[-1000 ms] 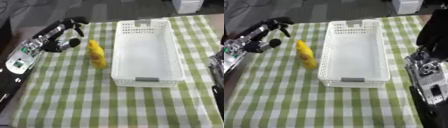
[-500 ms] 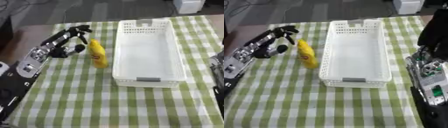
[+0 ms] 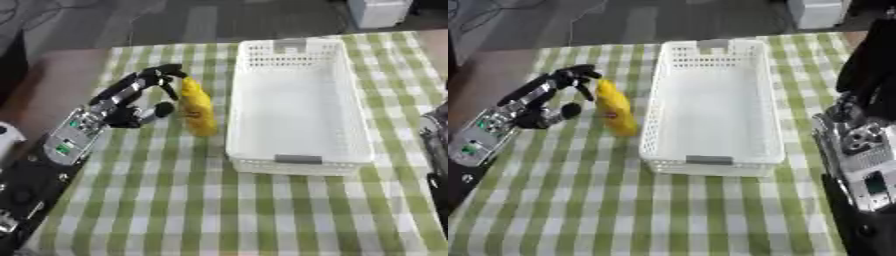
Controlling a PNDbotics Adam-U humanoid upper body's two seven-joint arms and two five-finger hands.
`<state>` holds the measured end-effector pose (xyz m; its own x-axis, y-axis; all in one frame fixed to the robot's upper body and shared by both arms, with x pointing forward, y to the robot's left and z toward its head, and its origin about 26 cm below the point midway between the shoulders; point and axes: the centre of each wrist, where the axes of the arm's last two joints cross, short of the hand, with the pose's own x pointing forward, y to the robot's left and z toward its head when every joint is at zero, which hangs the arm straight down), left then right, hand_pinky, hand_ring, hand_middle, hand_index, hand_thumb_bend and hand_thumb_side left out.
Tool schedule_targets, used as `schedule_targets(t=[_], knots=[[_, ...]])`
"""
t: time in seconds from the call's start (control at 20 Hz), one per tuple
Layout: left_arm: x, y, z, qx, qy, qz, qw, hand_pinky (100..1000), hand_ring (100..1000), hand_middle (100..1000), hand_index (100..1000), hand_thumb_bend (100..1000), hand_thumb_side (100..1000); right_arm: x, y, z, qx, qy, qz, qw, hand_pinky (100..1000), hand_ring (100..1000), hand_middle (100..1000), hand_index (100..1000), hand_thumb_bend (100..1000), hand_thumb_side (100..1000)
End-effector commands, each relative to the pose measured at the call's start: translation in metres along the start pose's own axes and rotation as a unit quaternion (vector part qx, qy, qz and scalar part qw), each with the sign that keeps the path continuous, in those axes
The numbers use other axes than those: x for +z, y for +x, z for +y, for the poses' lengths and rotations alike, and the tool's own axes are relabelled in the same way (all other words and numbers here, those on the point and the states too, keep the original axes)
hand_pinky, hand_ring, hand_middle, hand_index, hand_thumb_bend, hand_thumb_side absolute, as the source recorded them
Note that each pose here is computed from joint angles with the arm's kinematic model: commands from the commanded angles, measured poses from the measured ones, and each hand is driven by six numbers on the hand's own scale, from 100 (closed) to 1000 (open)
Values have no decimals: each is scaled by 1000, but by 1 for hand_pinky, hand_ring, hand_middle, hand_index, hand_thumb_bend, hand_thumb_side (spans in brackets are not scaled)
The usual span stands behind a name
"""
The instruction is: Pick up objects on the table and place them in the box.
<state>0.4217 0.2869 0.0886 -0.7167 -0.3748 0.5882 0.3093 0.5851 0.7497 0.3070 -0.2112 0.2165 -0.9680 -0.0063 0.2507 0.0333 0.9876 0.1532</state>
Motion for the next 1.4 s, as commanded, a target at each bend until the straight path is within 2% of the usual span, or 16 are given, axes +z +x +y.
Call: schedule_targets(t=[0.05, 0.4, 0.85, 1.2, 1.4], knots=[[-2, 1, 5, 3, 25, -12, 1000, 897, 614, 826, 1000, 434, 821, -8, 3, 2, -8, -1, -16, 1000, 418, 632, 695, 760, 100, 943], [-7, -1, -14, 45, 72, -25, 996, 893, 605, 823, 1000, 447, 795, -8, 3, 2, -8, -1, -16, 1000, 418, 632, 695, 759, 100, 942], [-10, -3, -22, 52, 80, -26, 995, 895, 606, 823, 1000, 464, 782, -7, 3, 2, -8, 0, -15, 1000, 417, 632, 695, 760, 100, 942], [-10, -1, -11, 28, 69, -30, 997, 901, 617, 829, 1000, 484, 779, -6, 3, -1, -2, 1, -12, 1000, 417, 632, 695, 760, 100, 943], [-20, 5, -3, 21, 85, -41, 995, 898, 607, 826, 992, 502, 771, -4, 3, -4, 4, 1, -10, 1000, 416, 632, 695, 760, 100, 936]])
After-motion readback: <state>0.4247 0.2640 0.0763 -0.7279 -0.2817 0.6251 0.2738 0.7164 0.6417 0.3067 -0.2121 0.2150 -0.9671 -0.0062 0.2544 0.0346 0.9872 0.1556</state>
